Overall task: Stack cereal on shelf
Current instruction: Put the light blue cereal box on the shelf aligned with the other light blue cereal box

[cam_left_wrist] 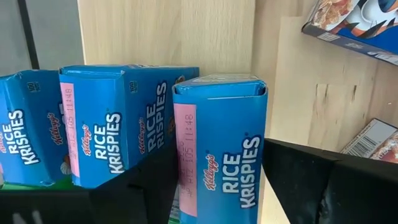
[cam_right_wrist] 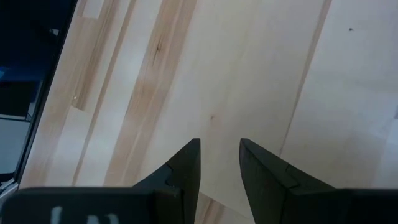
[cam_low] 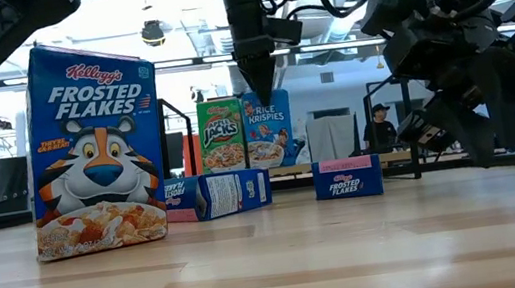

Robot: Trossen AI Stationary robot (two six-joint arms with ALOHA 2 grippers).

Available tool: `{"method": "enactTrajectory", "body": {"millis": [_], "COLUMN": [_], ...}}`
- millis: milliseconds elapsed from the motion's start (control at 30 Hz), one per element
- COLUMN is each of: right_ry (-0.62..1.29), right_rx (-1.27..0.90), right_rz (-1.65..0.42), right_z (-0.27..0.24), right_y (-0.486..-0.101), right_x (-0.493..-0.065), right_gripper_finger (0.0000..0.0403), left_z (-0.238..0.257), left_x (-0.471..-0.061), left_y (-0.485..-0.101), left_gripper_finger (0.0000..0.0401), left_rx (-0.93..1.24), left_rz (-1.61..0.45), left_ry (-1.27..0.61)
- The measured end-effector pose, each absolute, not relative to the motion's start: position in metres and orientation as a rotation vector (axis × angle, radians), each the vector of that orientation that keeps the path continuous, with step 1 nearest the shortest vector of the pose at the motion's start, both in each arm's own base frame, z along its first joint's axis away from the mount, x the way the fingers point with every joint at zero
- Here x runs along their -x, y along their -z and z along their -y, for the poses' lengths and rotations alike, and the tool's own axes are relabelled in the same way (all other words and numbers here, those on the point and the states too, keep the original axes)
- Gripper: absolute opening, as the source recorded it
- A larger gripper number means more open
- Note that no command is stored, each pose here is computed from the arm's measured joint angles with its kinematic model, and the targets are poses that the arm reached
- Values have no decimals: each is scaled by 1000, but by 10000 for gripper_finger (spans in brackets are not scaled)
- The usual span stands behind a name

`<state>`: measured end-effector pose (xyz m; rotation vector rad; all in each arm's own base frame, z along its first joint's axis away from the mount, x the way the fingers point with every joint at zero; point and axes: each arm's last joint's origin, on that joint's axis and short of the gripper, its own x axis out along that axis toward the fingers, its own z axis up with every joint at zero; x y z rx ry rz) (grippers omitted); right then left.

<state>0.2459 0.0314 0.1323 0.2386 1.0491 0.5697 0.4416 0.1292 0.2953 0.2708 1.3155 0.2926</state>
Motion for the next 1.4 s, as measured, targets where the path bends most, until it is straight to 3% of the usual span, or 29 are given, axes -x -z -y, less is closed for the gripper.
{"method": "enactTrajectory", "body": {"millis": [1400], "right_ry": [-572], "right_rx": [-240], "right_rz": [-1026], "right_z": [-33], "right_y": [-134], "right_x": [-248], "right_gripper_finger": [136], "left_z": [-101], "left_x": [-447], "left_y": [-300], "left_gripper_finger": [224], "left_rx": [-483], "left_rz": [-1330], "left_ry": [-525]}}
